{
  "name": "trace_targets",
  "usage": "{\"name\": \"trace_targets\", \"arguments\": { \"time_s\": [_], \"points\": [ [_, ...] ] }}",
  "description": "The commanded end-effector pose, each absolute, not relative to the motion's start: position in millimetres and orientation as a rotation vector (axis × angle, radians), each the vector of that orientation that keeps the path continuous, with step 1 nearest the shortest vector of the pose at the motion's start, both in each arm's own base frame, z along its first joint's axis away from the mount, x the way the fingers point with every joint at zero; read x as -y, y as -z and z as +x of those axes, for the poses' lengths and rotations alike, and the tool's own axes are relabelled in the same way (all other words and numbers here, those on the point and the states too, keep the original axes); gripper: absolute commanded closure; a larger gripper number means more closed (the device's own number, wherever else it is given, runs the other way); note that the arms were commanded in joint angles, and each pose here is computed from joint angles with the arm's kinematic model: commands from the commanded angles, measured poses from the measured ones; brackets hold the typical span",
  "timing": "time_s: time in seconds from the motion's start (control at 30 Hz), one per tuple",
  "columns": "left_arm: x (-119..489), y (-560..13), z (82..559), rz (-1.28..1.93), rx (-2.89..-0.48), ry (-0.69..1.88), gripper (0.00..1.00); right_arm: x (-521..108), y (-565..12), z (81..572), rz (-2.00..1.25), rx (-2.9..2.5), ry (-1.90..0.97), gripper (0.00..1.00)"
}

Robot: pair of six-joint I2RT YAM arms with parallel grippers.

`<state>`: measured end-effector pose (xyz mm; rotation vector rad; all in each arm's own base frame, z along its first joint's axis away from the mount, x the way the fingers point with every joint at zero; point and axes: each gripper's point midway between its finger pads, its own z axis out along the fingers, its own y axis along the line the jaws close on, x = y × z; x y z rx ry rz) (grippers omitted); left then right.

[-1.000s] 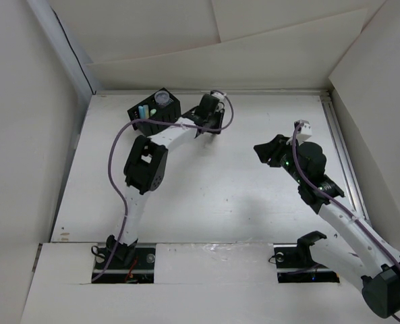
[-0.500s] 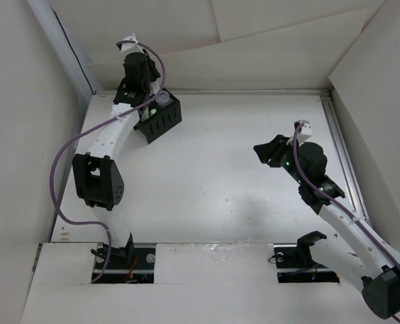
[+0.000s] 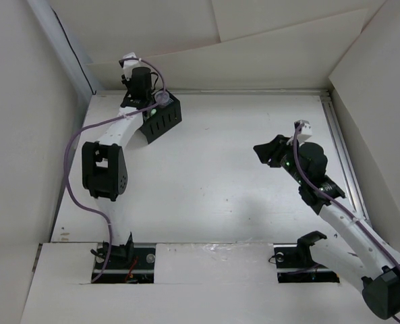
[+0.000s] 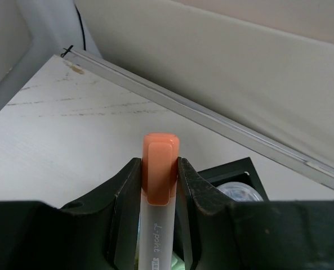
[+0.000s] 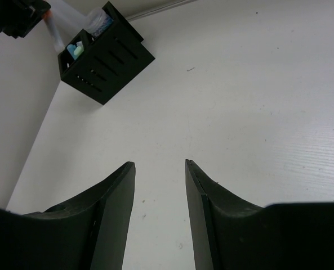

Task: Sort the stationery into containers
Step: Place the stationery in the storage box.

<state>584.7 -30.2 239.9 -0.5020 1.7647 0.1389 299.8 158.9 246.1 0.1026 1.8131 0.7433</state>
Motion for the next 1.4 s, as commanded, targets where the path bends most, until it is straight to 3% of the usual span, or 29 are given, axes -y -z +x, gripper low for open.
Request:
{"name": "trace_targets", "arguments": {
  "time_s": [0.0, 0.83, 1.1, 1.37],
  "points": [
    [18, -258, 588, -0.534, -1.665, -0.197, 0.79, -159, -260, 303, 0.095, -1.761, -0.76, 0.53],
    [4, -205, 580, -0.521, -1.687, -0.324, 0.79, -160, -256, 306, 0.096, -1.771, -0.758, 0.53],
    [1, -212, 569, -0.549, -1.664, -0.309, 0.68, -160, -256, 306, 0.096, -1.771, -0.758, 0.53],
    [5, -220, 562, -0.553, -1.648, -0.287, 0.67, -160, -259, 304, 0.095, -1.761, -0.76, 0.53]
  ]
}}
